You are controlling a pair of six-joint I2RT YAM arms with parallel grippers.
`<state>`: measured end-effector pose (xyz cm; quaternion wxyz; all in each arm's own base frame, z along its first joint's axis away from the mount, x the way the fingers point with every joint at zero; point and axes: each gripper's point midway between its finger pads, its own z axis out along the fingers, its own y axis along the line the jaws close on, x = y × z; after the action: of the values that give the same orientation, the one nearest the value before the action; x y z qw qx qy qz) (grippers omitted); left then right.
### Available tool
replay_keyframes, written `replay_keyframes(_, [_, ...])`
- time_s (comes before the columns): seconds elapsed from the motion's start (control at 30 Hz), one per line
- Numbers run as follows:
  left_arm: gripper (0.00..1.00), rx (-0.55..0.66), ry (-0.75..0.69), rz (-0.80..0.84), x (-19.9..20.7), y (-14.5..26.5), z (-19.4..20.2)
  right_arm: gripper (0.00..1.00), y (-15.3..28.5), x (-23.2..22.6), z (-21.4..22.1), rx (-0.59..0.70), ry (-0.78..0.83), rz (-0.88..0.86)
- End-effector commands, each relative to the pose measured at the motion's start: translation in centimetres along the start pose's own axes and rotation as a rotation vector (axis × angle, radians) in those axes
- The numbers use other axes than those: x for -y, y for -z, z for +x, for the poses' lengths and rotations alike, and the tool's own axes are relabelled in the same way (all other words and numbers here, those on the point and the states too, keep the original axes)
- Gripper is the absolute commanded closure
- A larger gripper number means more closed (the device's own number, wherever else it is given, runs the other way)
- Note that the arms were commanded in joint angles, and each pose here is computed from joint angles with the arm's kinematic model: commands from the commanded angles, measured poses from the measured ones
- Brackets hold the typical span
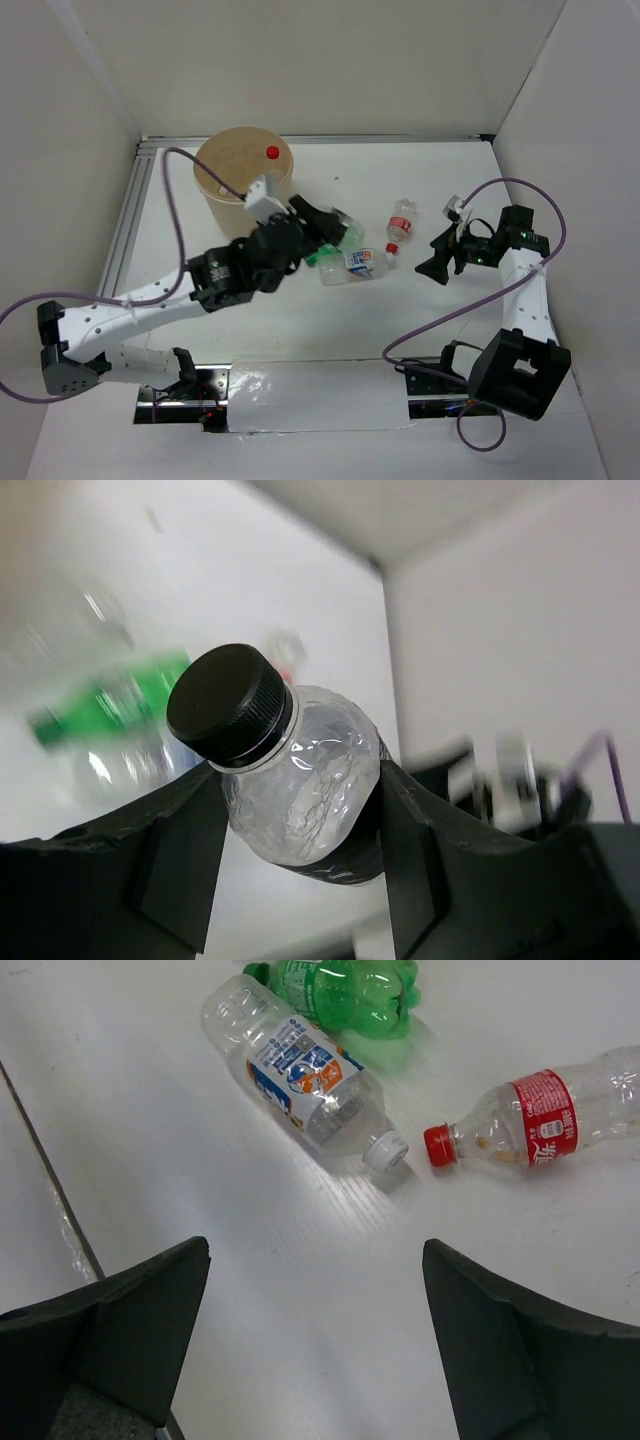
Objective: Put the plastic bottles in the bin
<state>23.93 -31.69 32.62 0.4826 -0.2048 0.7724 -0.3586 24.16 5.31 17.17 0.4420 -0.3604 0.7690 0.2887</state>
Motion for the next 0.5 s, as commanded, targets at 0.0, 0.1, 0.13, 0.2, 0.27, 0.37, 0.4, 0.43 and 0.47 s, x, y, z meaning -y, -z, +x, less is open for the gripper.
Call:
replay_keyframes(0.0, [1.0,0.276,-0.132,-0.125,-3.2,-1.1,-10.5,0.06,-0.2,-0.1,-0.9,0.005,0.079,-0.019])
replay_keyframes(0.1, [1.0,0.417,-0.122,-0.148,-3.9,-1.2,-16.3,0.1,-0.9,-0.7,-1.4,-0.002,0.1,-0.05])
replay_keyframes(0.13, [1.0,0.459,-0.117,-0.187,-5.4,-1.6,-18.8,0.13,-1.1,-0.6,-1.5,-0.007,0.121,-0.05])
replay_keyframes(0.2, [1.0,0.507,-0.111,-0.222,-6.1,-2.0,-21.6,0.26,-2.0,-1.3,-1.8,-0.015,0.146,-0.083])
replay_keyframes(0.27, [1.0,0.524,-0.122,-0.323,-8.9,-2.7,-23.8,0.43,-2.8,-1.0,-2.1,-0.036,0.16,-0.073])
replay_keyframes(0.37, [0.92,0.503,-0.164,-0.415,-11.7,-4.4,-25.3,0.34,-4.8,-1.4,-2.8,-0.079,0.237,-0.078])
replay_keyframes(0.4, [0.85,0.499,-0.173,-0.426,-12.2,-4.8,-25.7,0.25,-5.7,-2.3,-3.1,-0.09,0.287,-0.108])
replay_keyframes(0.43, [0.74,0.475,-0.183,-0.457,-13.3,-5.7,-25.4,0.16,-6.3,-2.4,-3.2,-0.102,0.301,-0.113])
replay_keyframes(0.47, [0.61,0.456,-0.182,-0.479,-14.3,-5.9,-25.8,0.03,-7.0,-1.9,-3.3,-0.122,0.344,-0.089])
